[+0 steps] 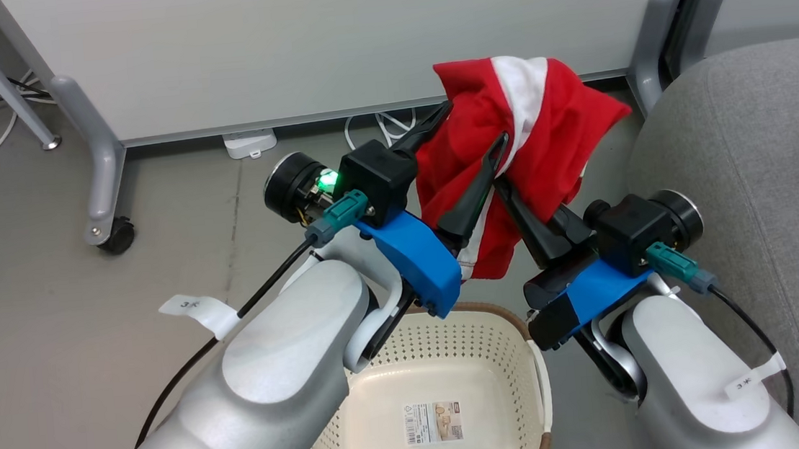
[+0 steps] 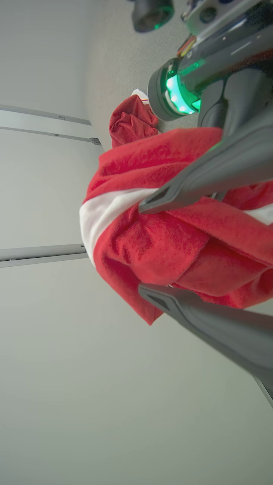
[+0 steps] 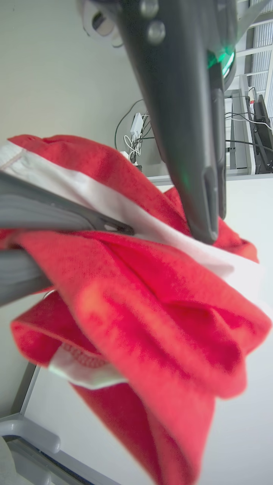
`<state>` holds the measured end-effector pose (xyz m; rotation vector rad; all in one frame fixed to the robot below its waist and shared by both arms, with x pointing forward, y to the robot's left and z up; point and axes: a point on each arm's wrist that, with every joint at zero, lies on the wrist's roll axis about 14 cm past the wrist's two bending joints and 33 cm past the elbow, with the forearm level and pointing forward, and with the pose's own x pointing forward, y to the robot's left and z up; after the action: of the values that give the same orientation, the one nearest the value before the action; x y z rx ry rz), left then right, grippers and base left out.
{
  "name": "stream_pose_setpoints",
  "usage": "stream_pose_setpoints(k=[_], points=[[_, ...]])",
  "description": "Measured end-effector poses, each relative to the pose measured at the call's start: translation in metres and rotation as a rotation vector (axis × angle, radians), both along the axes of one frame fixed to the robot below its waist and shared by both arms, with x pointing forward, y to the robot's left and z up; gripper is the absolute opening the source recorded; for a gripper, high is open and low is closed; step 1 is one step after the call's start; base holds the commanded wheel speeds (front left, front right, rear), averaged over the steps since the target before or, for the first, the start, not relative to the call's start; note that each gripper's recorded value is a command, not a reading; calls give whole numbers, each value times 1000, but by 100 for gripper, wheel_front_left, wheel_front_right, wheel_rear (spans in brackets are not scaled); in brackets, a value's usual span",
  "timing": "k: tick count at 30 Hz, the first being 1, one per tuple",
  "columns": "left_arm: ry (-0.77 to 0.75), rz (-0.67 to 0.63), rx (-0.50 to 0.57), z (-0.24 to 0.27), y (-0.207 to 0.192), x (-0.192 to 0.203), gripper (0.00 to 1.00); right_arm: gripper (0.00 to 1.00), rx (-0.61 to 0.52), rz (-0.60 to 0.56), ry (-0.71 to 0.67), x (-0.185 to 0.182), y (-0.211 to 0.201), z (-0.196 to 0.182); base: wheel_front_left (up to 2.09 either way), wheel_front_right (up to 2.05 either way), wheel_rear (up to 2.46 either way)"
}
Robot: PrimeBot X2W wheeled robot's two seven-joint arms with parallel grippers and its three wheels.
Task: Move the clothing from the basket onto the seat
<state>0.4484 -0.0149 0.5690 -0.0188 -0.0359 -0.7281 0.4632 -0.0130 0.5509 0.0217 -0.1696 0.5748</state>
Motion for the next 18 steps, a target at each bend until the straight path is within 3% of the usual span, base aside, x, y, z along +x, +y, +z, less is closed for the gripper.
stream_pose_setpoints(k=[10,18], points=[[-9,8,-4,-1,1,4,100,0,6,-15,4,4,-6,-2,0,0,0],[-17,-13,-3,-8,-10,9,100,0,17,-91,20,11,-34,-8,0,0,0]])
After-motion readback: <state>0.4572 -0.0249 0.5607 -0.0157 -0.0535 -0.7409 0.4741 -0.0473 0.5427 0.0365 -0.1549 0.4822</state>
